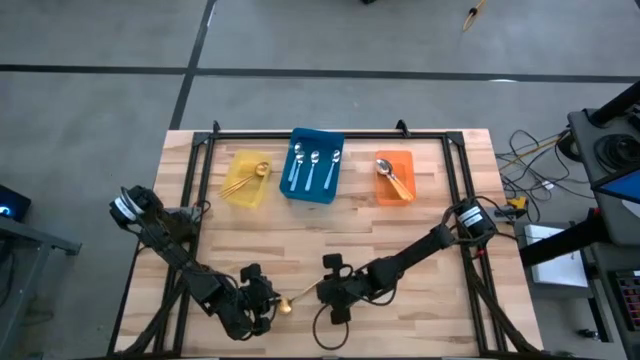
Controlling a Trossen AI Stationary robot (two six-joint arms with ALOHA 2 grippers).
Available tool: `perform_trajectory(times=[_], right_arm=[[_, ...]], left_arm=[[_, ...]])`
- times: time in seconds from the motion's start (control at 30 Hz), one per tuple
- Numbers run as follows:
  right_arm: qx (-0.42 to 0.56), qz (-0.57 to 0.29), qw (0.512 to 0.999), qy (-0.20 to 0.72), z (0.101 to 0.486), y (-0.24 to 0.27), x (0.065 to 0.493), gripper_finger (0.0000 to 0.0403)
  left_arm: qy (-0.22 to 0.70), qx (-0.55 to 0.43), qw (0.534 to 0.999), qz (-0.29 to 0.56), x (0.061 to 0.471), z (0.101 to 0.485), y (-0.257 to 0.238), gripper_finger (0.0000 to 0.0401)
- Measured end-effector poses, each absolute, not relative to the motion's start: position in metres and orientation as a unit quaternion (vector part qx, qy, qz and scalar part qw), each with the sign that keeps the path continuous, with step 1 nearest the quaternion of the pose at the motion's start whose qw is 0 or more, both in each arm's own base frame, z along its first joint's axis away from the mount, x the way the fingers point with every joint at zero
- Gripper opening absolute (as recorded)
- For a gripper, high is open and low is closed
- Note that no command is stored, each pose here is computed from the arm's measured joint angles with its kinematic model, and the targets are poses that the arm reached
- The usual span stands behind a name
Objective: Sort silverware by color (type)
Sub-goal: Put the gold spoon into the yellow bin
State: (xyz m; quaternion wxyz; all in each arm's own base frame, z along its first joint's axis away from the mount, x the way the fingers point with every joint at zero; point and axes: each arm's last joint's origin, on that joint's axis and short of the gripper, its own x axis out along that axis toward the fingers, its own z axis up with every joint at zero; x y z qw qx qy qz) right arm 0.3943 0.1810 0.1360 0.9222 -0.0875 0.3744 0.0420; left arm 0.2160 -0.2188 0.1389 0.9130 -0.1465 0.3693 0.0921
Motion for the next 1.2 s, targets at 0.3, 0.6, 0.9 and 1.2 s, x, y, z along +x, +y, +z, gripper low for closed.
perform_trajectory(times=[0.3,0.6,0.9,1.2], right_arm=[[-0.059,0.073,0.935,0.342,0.137,0.174,0.402,0.0031],[-0.055,0.127,0.950,0.281,0.124,0.173,0.418,0.0031],[-0.052,0.108,0.949,0.291,0.109,0.158,0.426,0.0031],[-0.047,0.086,0.953,0.287,0.108,0.142,0.432,0.0031]], left_arm=[[0.388,-0.147,0.906,0.086,0.217,0.134,-0.219,0.0045],[0.410,-0.162,0.897,0.038,0.217,0.143,-0.233,0.0045],[0.417,-0.163,0.894,0.031,0.217,0.146,-0.236,0.0045],[0.419,-0.163,0.893,0.032,0.215,0.145,-0.235,0.0045]])
